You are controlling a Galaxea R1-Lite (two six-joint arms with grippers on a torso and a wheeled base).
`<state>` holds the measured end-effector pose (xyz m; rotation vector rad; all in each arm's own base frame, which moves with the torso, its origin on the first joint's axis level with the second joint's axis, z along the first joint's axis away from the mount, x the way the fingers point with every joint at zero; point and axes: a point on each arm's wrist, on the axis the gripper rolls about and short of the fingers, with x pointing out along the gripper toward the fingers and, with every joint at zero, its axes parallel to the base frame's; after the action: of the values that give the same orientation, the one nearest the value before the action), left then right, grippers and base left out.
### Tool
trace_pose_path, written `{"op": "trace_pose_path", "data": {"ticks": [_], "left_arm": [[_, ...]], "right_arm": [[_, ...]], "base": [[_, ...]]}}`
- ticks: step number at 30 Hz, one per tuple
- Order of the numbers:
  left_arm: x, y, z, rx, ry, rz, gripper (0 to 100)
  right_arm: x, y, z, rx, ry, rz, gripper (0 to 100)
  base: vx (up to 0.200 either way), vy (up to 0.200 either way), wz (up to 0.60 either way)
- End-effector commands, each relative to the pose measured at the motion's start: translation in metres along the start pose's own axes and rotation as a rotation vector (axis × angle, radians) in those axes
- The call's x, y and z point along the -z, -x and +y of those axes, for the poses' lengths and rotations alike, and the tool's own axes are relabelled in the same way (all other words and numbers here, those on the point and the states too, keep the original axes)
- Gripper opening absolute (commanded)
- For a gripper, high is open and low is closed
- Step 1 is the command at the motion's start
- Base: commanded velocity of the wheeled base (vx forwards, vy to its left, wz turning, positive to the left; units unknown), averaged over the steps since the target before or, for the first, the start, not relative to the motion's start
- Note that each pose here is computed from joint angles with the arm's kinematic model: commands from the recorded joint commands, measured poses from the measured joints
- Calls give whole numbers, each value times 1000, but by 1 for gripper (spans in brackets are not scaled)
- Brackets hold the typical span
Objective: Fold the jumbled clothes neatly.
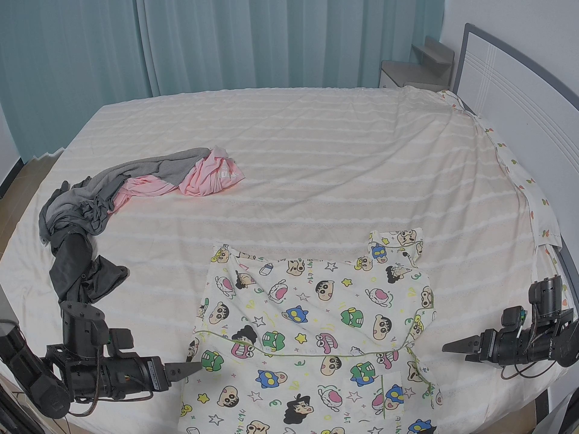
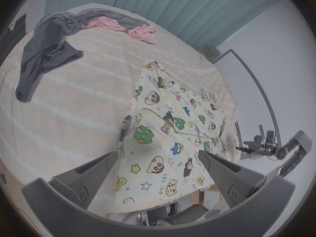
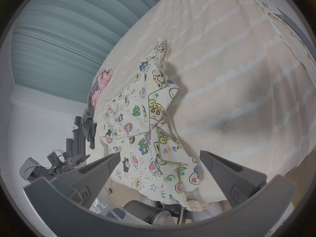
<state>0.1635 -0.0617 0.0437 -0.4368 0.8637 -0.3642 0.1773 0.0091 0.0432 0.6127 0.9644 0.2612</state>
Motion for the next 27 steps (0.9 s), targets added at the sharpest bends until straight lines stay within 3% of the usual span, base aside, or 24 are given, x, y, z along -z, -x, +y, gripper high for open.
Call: {"op": "trace_pose_path", "data": {"ticks": [1, 15, 27], "left_arm": [[14, -6, -11, 19, -55, 75, 100], [16, -8, -10, -7, -55, 77, 100], [17, -8, -13, -14, -35, 69, 100]], "right_arm": [[3, 5, -8, 22, -31, -11, 100], [9, 11, -6, 10, -12, -20, 100], [9, 11, -6, 8, -11, -19, 100]], "base": [[0, 0, 0], [0, 0, 0], [-200, 0, 0]]}}
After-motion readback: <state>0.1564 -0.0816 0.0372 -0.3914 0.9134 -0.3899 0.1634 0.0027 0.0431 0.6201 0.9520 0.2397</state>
